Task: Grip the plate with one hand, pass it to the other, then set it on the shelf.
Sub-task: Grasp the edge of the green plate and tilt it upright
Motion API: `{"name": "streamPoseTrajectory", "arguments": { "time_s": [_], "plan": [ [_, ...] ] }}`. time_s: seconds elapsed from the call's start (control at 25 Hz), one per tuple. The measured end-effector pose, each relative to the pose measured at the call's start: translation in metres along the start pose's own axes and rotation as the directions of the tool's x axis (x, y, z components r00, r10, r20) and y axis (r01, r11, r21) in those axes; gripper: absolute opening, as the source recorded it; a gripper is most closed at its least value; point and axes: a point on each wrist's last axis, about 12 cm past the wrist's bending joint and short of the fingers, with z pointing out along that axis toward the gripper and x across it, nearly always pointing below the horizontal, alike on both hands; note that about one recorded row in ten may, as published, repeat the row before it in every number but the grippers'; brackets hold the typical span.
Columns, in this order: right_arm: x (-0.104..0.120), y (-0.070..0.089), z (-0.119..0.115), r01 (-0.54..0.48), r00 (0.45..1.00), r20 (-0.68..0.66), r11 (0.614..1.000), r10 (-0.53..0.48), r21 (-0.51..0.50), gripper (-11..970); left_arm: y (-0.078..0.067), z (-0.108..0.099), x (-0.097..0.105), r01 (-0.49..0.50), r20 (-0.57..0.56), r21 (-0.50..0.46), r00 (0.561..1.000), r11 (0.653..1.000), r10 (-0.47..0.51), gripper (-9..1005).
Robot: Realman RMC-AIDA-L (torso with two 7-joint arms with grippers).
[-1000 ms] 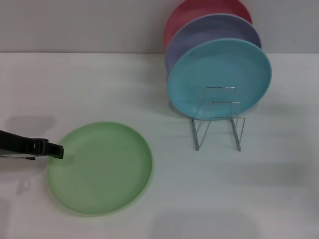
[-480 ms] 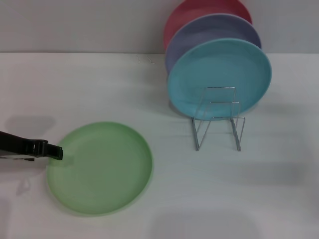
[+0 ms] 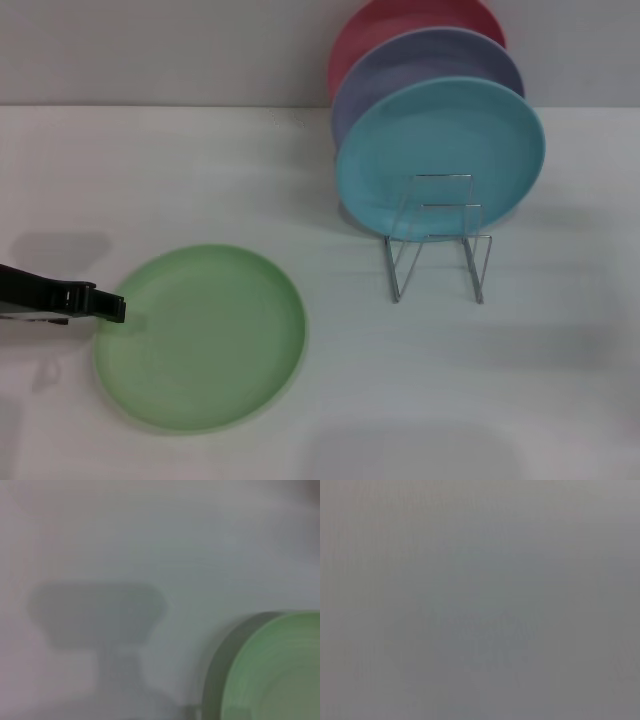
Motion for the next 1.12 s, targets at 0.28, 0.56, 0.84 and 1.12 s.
{"name": "streamPoseTrajectory", "arguments": {
  "time_s": [0.28, 0.56, 0.84, 1.12],
  "plan": [
    [-0.001, -0.0005, 0.0025, 0.002, 1.0, 0.005, 1.0, -0.002, -0.002, 741, 0.0, 0.0001, -0.0002, -0.004, -0.002, 0.0, 1.0, 1.0, 0.004, 666],
    [0.0001, -0.0014, 0.005, 0.008, 1.0, -0.008, 1.0, -0.008, 0.001, 741, -0.0015, -0.0011, -0.0012, -0.011, -0.002, 0.002, 1.0, 1.0, 0.011, 661],
    [0.0001, -0.0016, 0.0052, 0.009, 1.0, -0.009, 1.0, -0.009, 0.002, 742, -0.0037, -0.0009, -0.0008, -0.015, -0.016, 0.006, 1.0, 1.0, 0.015, 655],
    [-0.0004, -0.002, 0.0053, 0.011, 1.0, -0.006, 1.0, -0.011, 0.001, 741, -0.0048, 0.0017, 0.001, -0.02, -0.029, -0.006, 0.999, 1.0, 0.02, 650]
  ]
}}
